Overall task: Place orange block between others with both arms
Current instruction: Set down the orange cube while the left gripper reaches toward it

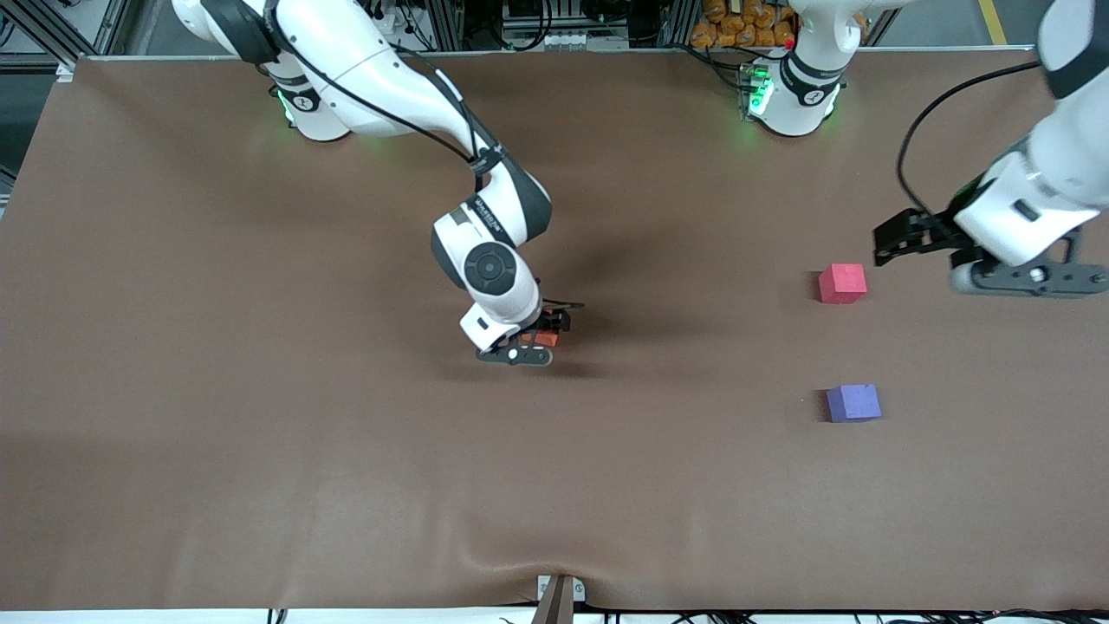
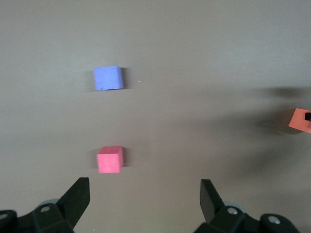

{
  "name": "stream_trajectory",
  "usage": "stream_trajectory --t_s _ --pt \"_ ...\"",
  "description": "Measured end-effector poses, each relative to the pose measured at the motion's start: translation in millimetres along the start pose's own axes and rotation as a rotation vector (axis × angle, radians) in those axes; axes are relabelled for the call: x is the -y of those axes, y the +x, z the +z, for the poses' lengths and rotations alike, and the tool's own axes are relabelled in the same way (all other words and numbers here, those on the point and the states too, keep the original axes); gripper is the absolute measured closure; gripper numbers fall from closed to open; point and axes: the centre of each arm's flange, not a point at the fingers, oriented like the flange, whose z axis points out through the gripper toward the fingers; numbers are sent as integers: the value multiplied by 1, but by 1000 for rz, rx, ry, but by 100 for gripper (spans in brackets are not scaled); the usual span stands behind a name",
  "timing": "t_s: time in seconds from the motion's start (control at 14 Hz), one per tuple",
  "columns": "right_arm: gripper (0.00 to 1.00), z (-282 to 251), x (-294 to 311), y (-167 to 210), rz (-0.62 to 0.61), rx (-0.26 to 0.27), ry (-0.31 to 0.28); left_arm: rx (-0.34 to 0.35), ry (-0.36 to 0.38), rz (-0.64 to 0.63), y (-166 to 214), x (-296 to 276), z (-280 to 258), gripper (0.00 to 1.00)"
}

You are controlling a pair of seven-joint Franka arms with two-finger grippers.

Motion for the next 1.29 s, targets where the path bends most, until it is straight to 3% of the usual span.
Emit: stream_trajectory --t_s 0.36,0.64,0.79,1.14,1.29 --pt "0 -57 -17 37 29 -69 60 -4 -23 -23 17 -73 43 0" --pt "0 -77 -70 81 -116 -103 62 -61 -79 -81 35 -142 87 0" --pt "0 -79 -95 98 -192 -110 55 -58 -104 -144 41 -178 110 0" --pt "0 -81 -119 113 -362 -120 39 -81 -164 -241 54 -243 159 0" --pt "0 -85 -114 113 -466 -144 -14 -80 -151 -226 53 -263 181 0"
